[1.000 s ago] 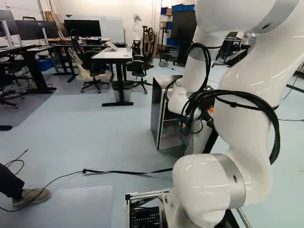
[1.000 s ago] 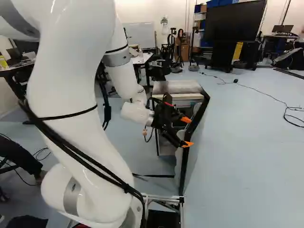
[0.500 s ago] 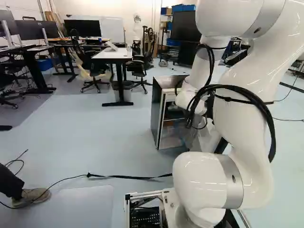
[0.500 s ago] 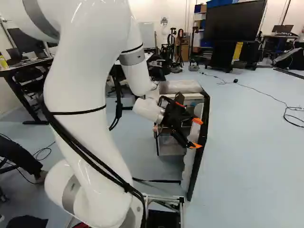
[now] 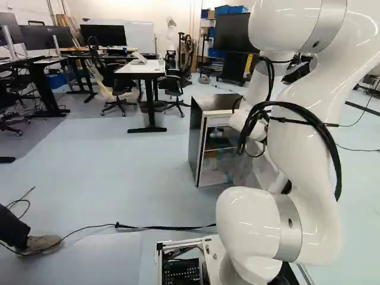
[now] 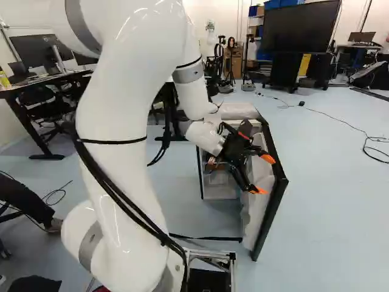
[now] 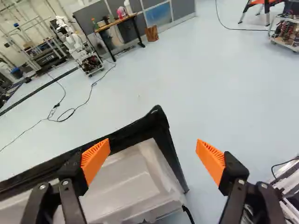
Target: Open the fridge door
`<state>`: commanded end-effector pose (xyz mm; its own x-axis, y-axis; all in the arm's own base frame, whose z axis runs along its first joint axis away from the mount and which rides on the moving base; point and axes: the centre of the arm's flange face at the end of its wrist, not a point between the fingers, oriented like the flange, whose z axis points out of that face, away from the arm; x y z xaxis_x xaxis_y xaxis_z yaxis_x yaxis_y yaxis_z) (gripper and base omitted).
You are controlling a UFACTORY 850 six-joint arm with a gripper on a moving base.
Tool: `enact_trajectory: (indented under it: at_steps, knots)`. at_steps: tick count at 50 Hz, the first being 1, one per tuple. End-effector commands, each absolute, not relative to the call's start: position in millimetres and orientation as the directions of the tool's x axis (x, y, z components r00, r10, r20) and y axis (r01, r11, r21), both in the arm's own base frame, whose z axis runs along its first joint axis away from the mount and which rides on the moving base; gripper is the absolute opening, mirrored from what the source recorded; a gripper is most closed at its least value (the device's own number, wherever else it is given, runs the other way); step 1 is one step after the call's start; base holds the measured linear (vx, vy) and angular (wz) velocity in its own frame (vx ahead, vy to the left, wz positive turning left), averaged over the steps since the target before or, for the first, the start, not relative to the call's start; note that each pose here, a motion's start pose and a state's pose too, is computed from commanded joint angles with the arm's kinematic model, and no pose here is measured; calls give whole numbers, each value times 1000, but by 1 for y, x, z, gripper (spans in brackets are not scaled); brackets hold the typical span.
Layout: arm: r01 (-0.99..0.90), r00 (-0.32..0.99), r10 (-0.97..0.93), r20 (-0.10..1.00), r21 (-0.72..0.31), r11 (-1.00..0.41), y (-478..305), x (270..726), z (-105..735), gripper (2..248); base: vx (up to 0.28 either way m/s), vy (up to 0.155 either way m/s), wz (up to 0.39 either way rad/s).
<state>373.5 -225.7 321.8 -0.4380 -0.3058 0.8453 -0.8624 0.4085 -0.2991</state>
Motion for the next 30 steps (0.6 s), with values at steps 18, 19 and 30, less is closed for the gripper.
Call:
enact_trajectory:
  at_steps: [18,19,30]
  knots:
    - [-804,-497,-253,830,-330,495,-267,383,322,247,0,0,0]
    - [-801,-499,-250,830,-332,498,-269,384,322,247,0,0,0]
    - [-772,-526,-220,822,-353,528,-295,390,322,247,0,0,0]
